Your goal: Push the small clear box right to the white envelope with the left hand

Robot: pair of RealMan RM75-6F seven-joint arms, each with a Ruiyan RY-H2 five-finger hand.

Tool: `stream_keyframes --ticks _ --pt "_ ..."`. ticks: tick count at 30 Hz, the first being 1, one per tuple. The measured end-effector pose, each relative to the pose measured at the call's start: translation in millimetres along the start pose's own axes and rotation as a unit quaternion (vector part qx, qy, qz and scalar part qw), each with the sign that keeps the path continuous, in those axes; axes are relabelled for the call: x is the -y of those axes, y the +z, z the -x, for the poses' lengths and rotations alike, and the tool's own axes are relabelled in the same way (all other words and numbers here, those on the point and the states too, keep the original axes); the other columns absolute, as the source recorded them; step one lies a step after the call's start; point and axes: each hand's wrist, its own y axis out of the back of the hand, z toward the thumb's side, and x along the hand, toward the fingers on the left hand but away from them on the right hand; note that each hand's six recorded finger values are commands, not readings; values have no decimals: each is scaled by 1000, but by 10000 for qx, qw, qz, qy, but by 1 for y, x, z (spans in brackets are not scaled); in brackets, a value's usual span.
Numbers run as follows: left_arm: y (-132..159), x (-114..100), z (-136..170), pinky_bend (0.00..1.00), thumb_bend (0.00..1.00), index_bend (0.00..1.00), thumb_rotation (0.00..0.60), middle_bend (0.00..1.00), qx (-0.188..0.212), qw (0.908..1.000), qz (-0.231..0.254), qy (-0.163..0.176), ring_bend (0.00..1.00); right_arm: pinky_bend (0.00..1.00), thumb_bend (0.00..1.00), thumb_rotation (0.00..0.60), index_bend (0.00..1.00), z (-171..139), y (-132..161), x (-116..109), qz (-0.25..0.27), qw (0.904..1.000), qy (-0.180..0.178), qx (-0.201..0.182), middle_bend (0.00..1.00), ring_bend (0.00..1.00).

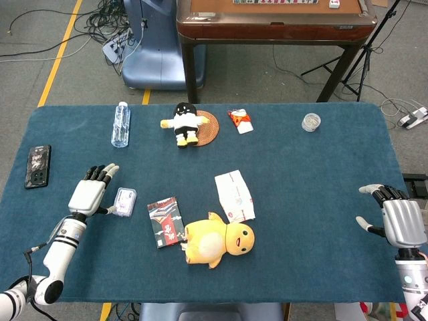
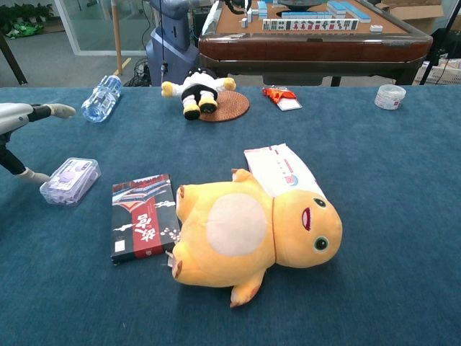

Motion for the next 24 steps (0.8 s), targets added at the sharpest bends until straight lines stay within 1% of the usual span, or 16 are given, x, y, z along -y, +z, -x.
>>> stream_keyframes --ticks 7,12,17,24 --pt "4 -1 15 0 0 0 600 0 49 10000 42 -70 0 400 0 600 370 3 1 2 50 10000 16 -61 369 292" --pt "13 -3 23 0 0 0 600 0 159 9998 65 -60 0 400 0 600 371 3 2 2 74 9999 8 -91 369 292" --pt "25 -6 24 0 0 0 600 0 283 9995 128 -76 0 400 0 600 371 3 0 -2 73 9999 -44 -90 369 292" --pt "38 1 21 0 0 0 600 0 366 9991 111 -180 0 400 0 600 371 2 -3 -8 50 9999 -105 -82 369 292"
